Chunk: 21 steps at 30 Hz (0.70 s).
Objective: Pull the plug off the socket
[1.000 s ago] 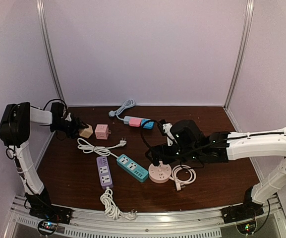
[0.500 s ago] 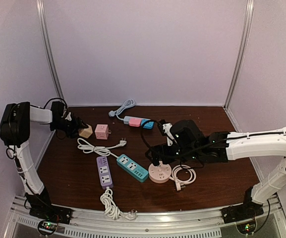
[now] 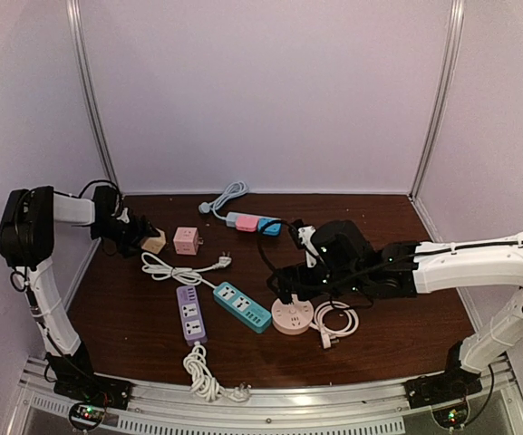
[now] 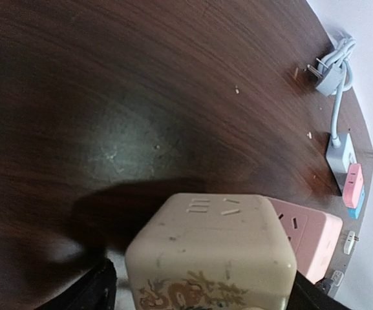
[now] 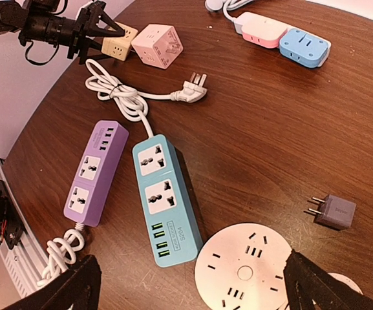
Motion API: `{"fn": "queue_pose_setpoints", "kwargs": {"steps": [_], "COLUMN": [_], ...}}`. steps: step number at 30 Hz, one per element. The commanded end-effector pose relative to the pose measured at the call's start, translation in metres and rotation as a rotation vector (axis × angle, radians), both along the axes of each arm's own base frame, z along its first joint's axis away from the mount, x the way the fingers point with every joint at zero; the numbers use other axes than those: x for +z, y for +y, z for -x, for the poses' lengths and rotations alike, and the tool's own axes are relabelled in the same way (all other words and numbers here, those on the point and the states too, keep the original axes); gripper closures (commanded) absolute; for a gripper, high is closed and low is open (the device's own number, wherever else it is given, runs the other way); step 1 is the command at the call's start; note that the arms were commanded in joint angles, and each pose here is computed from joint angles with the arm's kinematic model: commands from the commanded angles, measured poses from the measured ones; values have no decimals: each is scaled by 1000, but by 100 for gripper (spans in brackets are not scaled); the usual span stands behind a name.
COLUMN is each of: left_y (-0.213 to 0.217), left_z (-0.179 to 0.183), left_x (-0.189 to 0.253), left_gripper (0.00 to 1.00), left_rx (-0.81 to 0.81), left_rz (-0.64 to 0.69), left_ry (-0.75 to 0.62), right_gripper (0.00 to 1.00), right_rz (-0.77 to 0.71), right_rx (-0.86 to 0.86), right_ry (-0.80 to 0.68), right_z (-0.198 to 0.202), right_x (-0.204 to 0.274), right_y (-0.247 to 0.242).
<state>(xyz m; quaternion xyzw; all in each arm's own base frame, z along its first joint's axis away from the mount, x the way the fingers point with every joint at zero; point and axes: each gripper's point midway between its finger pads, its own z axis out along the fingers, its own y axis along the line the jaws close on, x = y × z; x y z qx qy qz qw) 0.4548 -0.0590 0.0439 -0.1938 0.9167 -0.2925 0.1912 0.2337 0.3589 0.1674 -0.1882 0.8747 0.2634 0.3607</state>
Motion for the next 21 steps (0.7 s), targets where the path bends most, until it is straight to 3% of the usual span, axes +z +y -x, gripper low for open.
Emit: {"fn": "queue_pose_setpoints", "kwargs": {"steps": [1, 11, 21], "left_y": [20, 27, 30], "left_z": [3, 5, 10], "left_x": [10, 35, 37], "left_gripper": [15, 18, 32], "left_rx": [32, 46, 48], "left_rz": [-116, -167, -189], "left_ry": [1, -49, -43], "right_gripper": [0, 0, 0], "right_rz": [14, 15, 8], "right_rx": [-36, -33, -48], "right_ry": [-11, 0, -4], "right_z": [-6, -7, -10], "right_x": [-3, -8, -6], "right_y": [-8, -7, -9]}}
